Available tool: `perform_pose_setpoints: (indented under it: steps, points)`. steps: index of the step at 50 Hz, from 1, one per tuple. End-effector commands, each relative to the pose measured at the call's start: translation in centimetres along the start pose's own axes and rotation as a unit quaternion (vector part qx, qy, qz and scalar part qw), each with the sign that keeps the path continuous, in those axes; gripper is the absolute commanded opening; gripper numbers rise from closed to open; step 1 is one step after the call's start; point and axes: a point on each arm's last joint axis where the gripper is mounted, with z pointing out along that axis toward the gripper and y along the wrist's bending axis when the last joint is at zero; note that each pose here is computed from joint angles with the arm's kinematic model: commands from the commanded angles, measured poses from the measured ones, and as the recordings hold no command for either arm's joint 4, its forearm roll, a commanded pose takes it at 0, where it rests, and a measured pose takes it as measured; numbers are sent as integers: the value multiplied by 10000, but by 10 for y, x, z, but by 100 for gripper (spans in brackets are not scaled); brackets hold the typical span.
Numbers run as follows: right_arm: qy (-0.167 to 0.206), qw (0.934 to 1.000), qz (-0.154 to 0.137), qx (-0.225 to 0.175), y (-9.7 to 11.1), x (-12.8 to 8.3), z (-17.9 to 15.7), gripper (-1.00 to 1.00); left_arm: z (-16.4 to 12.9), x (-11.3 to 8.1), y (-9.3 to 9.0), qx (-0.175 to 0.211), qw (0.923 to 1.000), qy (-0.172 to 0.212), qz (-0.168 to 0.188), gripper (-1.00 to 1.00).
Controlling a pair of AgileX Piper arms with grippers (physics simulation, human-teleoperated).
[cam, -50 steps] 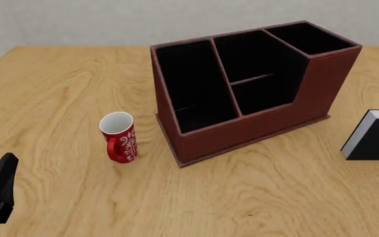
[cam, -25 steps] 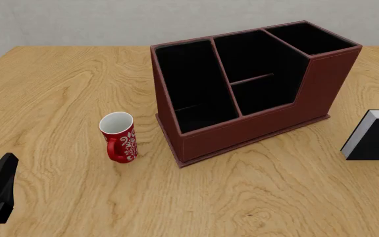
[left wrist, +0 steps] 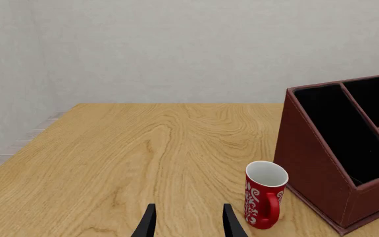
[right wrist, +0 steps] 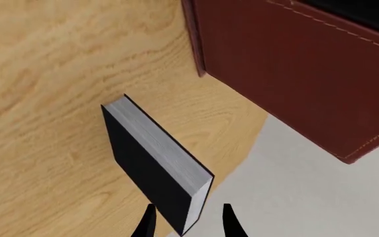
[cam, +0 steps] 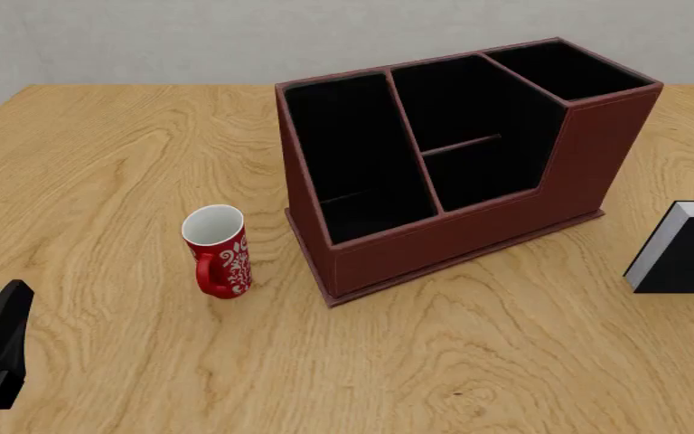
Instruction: Pick up the book and place it in the left compartment of the caddy.
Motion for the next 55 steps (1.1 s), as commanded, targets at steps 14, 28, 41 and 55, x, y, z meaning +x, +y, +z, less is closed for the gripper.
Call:
perform_pose_setpoints:
  steps: [14, 28, 41, 55]
  points:
    - [-12, 9998, 7, -187, 8, 2, 21, 100, 0, 0, 0, 0, 10000, 0, 0, 100]
    - [-109, 9995, 23, -288, 14, -5, 32, 100, 0, 0, 0, 0, 10000, 0, 0, 100]
    - [-153, 9992, 26, -362, 17, -7, 37, 100, 0, 0, 0, 0, 10000, 0, 0, 100]
    - [-347, 9981, -87, -499, 28, -22, 28, -100, 0, 0, 0, 0, 10000, 0, 0, 100]
